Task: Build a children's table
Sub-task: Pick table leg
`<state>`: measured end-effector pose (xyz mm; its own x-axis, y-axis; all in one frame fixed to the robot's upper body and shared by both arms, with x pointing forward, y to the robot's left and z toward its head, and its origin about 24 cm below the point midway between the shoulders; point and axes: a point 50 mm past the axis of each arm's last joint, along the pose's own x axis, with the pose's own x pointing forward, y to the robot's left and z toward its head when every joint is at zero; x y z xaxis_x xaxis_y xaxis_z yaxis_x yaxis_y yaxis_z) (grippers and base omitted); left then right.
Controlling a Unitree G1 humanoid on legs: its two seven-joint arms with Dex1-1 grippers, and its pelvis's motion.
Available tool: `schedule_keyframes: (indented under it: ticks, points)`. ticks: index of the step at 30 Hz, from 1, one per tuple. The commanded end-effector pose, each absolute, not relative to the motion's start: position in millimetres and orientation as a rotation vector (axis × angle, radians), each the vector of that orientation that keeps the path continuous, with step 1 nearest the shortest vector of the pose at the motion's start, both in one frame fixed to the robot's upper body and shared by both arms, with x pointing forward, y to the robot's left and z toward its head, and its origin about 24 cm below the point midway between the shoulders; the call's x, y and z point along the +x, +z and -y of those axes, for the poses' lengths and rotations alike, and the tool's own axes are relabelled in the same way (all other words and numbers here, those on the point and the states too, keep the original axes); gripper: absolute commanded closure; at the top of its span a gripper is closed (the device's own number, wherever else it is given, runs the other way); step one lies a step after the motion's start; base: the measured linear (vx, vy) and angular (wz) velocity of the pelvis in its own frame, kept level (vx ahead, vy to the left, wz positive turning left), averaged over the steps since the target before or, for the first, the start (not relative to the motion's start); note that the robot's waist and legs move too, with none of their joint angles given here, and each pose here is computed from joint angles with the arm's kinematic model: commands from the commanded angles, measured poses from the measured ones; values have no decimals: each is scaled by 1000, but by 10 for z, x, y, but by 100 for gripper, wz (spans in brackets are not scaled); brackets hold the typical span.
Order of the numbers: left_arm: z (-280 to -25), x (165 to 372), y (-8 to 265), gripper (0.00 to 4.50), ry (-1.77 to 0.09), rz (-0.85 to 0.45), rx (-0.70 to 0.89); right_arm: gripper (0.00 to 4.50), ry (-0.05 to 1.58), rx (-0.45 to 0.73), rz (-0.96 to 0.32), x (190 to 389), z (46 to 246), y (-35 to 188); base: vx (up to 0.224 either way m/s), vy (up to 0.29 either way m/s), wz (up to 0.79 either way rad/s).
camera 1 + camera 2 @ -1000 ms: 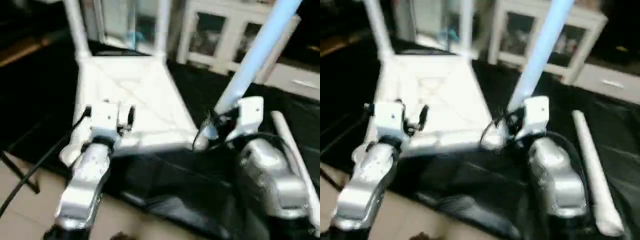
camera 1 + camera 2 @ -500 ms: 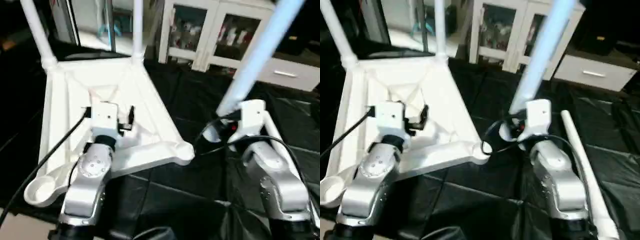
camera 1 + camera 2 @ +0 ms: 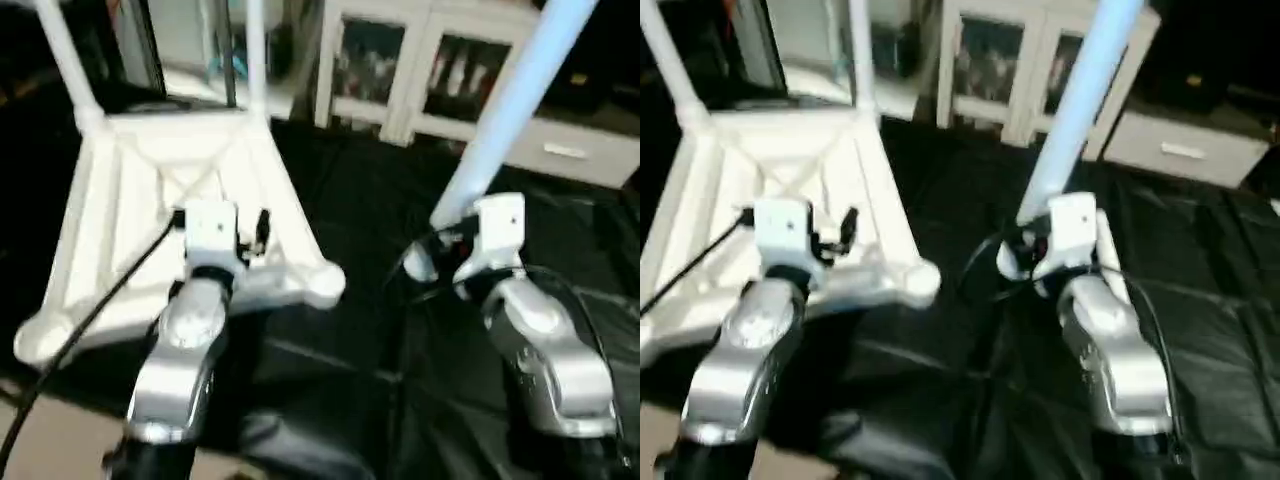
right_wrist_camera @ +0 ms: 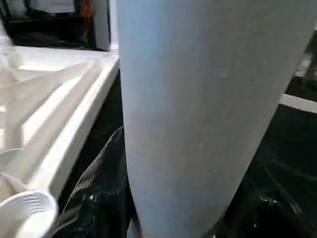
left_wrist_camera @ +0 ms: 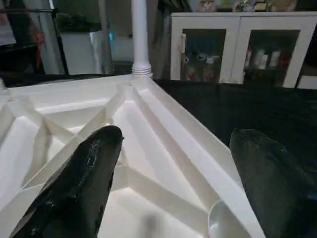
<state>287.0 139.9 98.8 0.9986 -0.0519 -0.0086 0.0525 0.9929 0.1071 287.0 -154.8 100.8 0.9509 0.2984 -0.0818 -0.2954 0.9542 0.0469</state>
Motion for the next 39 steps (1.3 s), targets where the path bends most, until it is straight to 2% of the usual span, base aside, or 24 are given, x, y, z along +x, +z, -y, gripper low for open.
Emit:
schedule_keyframes:
  ticks: [1,16,21,22,24,29,30,34,39]
  points:
    - [-1405,2892,1005,53,-59,-7,135,265,303,35,-73,2870,1536,1049,-82,5,-11]
    - [-1317,2865,971,53,-152,-19,130,265,315,23,-82,2894,1552,1061,-28,45,5]
    - [-1189,2765,879,53,-462,-52,113,265,416,59,-117,2916,1486,1062,0,0,0]
    - [-1146,2692,846,36,-682,-66,110,265,561,113,-124,2921,1423,1102,0,0,0]
    - [-1142,2664,815,26,-801,-85,140,265,650,136,-128,2927,1405,1128,0,0,0]
    - [-1171,2663,775,8,-1014,-170,181,265,790,105,-146,2968,1449,1162,0,0,0]
    - [-1199,2686,759,8,-1105,-225,215,265,815,73,-145,3008,1498,1182,0,0,0]
    - [-1288,2836,709,8,-1147,-292,308,265,821,55,-132,3069,1538,1226,0,0,0]
    - [-1340,2974,697,8,-1154,-308,322,265,815,78,-92,3092,1512,1277,0,0,0]
